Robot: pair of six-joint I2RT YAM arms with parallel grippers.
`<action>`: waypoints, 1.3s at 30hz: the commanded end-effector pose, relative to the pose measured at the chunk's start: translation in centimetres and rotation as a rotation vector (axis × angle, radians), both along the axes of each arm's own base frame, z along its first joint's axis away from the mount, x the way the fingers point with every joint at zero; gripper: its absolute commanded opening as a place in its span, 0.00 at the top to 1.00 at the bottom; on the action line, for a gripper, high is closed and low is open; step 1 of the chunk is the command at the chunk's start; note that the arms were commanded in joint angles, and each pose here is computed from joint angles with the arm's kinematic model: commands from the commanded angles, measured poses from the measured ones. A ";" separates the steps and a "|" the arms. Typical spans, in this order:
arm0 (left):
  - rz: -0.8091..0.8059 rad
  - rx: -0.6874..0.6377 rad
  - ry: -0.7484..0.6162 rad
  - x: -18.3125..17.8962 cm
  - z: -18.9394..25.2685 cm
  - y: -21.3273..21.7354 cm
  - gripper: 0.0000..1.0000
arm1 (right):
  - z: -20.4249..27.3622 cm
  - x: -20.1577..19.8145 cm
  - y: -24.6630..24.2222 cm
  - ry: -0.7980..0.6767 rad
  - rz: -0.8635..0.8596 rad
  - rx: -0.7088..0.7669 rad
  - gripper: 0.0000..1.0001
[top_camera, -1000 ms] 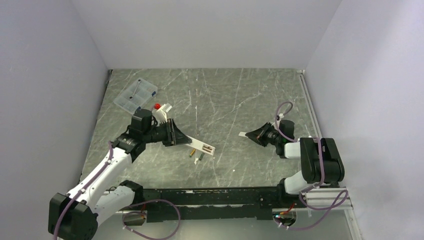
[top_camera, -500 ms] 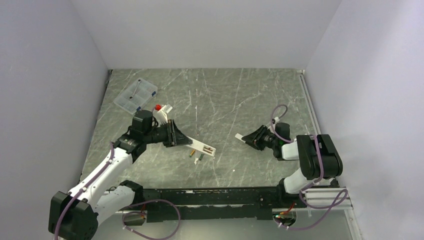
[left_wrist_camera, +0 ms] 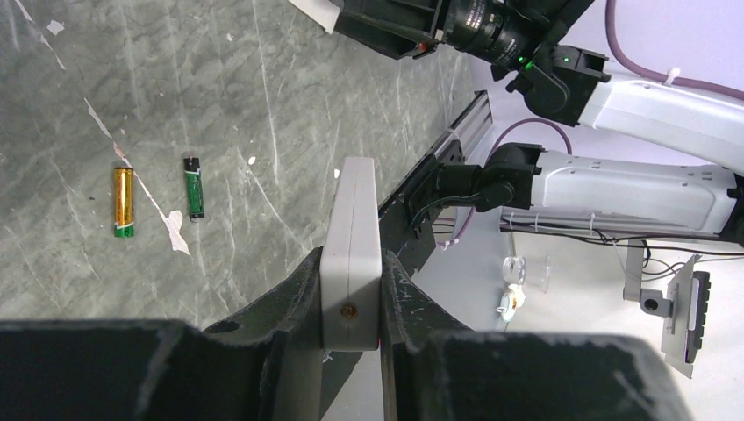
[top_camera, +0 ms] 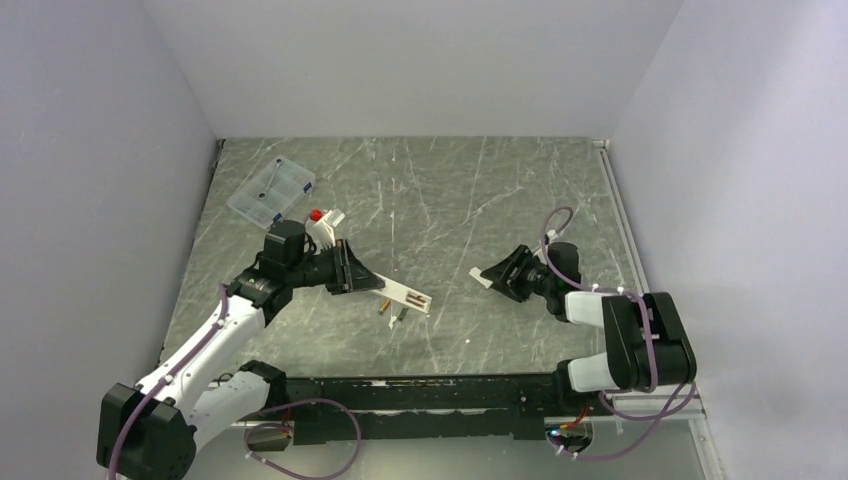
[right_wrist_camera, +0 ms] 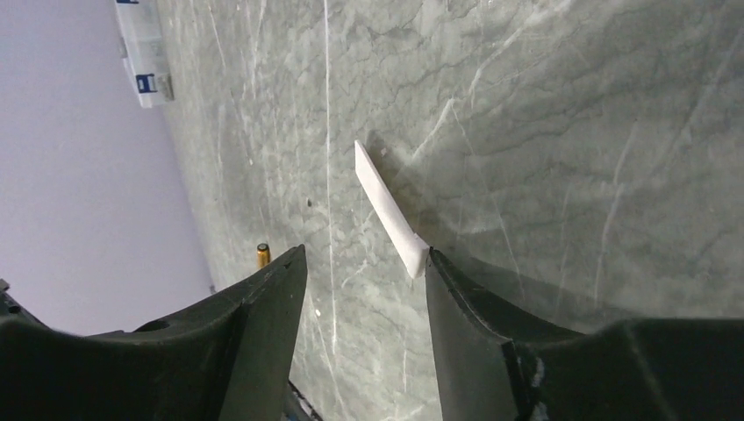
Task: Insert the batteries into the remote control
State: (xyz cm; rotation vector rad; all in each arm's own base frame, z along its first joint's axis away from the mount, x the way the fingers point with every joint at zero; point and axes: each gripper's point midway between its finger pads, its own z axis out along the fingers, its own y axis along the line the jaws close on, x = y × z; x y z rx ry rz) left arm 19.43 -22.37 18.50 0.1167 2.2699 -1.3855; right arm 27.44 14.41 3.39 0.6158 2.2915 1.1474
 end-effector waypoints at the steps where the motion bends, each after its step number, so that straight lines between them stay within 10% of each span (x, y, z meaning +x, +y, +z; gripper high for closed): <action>1: -0.016 -0.037 -0.047 -0.1 1.4 -0.2 1.00 | 0.6 0.5 -1.1 -0.027 -0.015 -0.105 0.44; 39: -0.024 0.052 0.119 -2.2 -0.7 0.8 1.00 | 7.5 -3.2 6.1 -0.276 0.350 -0.347 0.50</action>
